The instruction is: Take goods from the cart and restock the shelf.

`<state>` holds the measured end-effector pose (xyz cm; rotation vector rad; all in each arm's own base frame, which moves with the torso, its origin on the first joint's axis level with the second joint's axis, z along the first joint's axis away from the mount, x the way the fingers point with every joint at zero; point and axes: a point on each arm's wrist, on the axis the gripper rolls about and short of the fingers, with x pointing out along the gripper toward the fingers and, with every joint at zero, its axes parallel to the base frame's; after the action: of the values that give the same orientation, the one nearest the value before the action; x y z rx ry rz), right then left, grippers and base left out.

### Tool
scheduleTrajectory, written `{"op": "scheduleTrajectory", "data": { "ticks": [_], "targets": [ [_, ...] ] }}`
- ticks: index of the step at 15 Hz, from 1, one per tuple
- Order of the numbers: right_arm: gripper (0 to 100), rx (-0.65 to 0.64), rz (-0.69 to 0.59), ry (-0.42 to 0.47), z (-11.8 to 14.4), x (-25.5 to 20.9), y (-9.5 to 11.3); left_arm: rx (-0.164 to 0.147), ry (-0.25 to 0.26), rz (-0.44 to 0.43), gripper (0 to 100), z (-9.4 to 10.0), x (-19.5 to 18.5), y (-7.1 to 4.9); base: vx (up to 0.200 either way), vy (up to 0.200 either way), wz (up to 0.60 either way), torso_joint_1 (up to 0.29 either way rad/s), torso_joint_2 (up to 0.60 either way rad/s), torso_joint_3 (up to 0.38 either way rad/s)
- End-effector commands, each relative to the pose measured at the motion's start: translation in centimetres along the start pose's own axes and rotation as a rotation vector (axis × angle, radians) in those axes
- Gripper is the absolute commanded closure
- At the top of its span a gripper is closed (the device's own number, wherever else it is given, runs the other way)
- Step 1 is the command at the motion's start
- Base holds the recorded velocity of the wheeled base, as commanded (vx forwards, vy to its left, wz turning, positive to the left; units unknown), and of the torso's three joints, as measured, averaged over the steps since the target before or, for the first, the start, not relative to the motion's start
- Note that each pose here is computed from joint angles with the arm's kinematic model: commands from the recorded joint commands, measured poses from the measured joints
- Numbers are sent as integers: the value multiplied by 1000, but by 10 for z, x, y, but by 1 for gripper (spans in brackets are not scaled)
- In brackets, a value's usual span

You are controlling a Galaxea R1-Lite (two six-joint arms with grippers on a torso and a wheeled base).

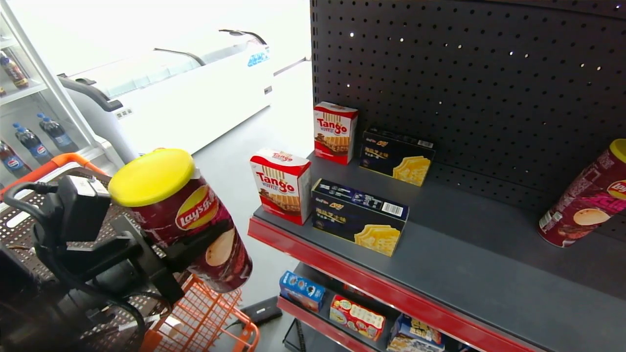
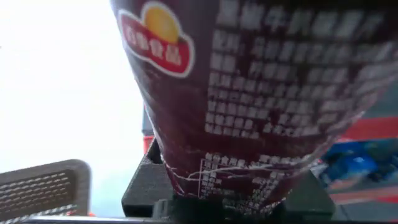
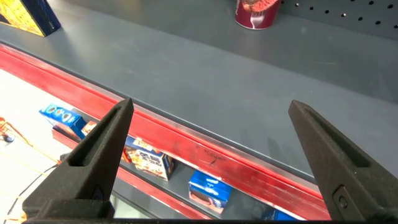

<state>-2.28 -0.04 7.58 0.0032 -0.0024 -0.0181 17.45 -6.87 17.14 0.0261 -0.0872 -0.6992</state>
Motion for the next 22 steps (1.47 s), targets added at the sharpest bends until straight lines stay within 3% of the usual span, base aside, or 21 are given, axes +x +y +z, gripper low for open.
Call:
{"op": "scheduleTrajectory", "data": {
  "ticks": [1,8,11,13,17,22],
  "targets": [
    [0,0,0,-1,0,0,0,-6,13,-50,100,-2,-7,-6,0,0,0,0,0,0],
    [0,0,0,-1,0,0,0,-43,8,-262,100,1,23,-38,0,0,0,0,0,0],
    [0,0,3,-1,0,0,0,-59,42,-352,100,-7,16,-56,0,0,0,0,0,0],
    [0,0,3,-1,0,0,0,-66,68,-376,100,-13,6,-61,0,0,0,0,0,0],
    [0,0,4,-1,0,0,0,-65,66,-383,100,-13,0,-62,0,0,0,0,0,0],
    [0,0,4,-1,0,0,0,-63,58,-420,100,-12,1,-65,0,0,-600,-2,3,4]
  ]
}}
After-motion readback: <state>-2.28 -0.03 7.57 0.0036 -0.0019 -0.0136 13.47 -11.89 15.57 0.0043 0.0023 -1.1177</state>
